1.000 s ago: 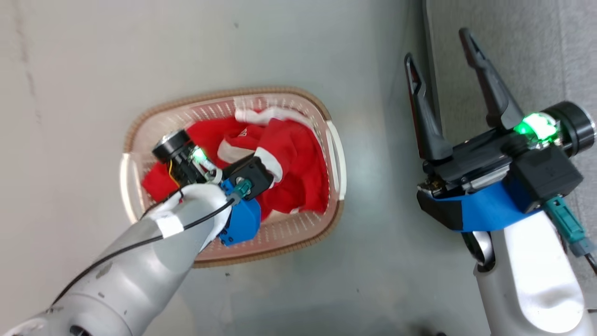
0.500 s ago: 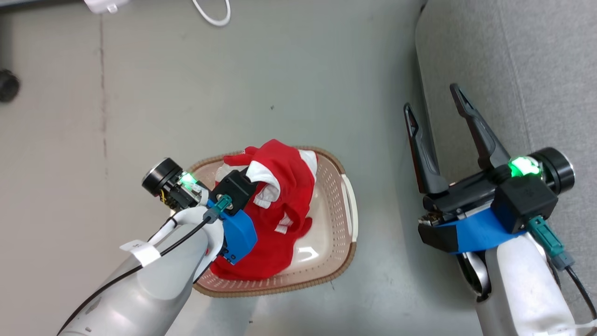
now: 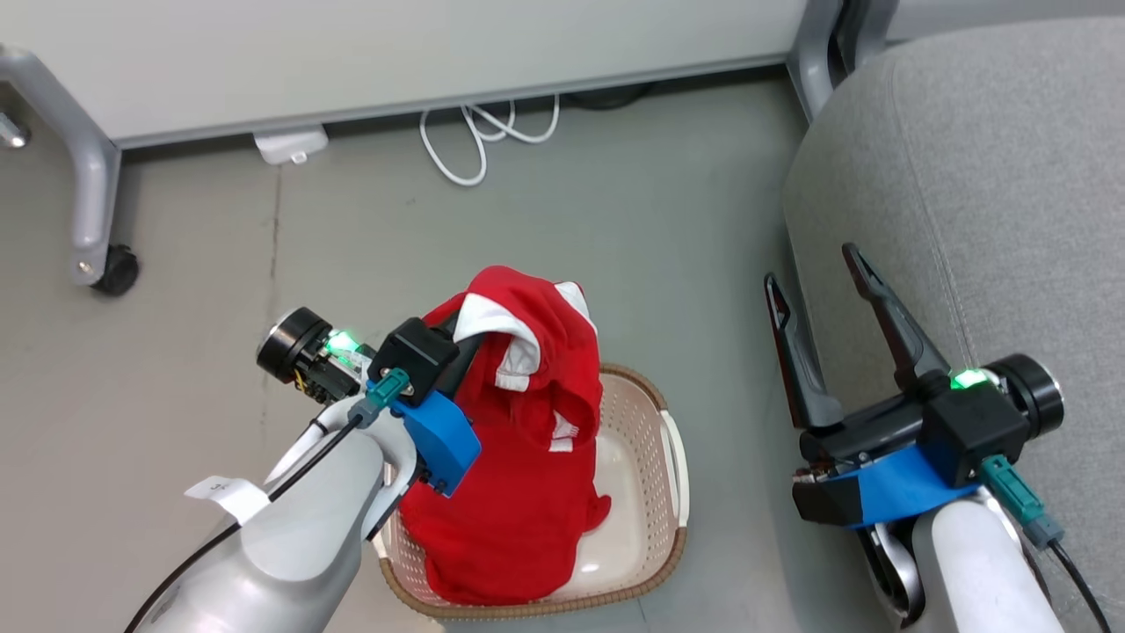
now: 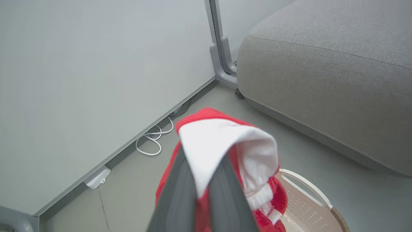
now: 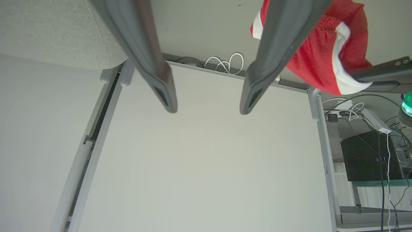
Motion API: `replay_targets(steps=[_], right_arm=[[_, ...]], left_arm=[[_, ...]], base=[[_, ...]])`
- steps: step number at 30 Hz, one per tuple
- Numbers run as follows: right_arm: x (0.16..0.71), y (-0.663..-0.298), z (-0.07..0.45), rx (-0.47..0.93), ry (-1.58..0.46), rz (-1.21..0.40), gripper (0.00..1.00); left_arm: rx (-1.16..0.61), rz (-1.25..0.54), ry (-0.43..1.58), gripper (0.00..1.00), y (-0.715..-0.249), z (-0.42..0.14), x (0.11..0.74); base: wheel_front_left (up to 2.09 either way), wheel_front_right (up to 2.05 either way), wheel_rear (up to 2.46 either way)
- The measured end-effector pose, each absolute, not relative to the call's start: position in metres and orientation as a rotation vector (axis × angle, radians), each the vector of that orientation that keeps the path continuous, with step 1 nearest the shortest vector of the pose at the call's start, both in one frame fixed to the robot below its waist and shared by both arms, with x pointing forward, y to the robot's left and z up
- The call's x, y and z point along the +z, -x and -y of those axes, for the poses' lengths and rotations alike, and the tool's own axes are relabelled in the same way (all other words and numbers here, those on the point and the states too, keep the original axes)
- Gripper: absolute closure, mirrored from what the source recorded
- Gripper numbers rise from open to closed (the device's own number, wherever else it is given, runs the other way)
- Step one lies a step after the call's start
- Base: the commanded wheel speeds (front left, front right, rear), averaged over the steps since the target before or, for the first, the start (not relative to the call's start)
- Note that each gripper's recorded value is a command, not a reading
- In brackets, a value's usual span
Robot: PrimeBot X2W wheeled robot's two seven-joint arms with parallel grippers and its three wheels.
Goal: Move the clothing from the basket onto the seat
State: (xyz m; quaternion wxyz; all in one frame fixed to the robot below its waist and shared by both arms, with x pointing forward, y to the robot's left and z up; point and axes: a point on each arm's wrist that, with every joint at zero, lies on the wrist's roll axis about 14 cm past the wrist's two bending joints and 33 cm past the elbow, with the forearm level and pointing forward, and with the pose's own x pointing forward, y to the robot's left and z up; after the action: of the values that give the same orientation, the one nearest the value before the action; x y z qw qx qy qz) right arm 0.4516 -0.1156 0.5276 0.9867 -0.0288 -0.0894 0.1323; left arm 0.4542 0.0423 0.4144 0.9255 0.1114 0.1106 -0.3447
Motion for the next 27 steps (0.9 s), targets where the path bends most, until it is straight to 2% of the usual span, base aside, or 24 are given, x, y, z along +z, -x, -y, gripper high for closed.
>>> replay_targets(steps=[20, 27], right_arm=[[0.55, -0.416, 0.1, 0.305, 0.022, 0.221, 0.0], [0.551, -0.412, 0.098, 0.312, 0.011, 0.222, 0.0]], left_arm=[[-0.62, 0.16, -0.041, 1.0, -0.453, -0.035, 0.564], [-0.639, 0.25, 0.001, 1.0, -0.446, -0.025, 0.595]], base=[[0.0, 0.0, 0.0], [0.0, 0.0, 0.0]])
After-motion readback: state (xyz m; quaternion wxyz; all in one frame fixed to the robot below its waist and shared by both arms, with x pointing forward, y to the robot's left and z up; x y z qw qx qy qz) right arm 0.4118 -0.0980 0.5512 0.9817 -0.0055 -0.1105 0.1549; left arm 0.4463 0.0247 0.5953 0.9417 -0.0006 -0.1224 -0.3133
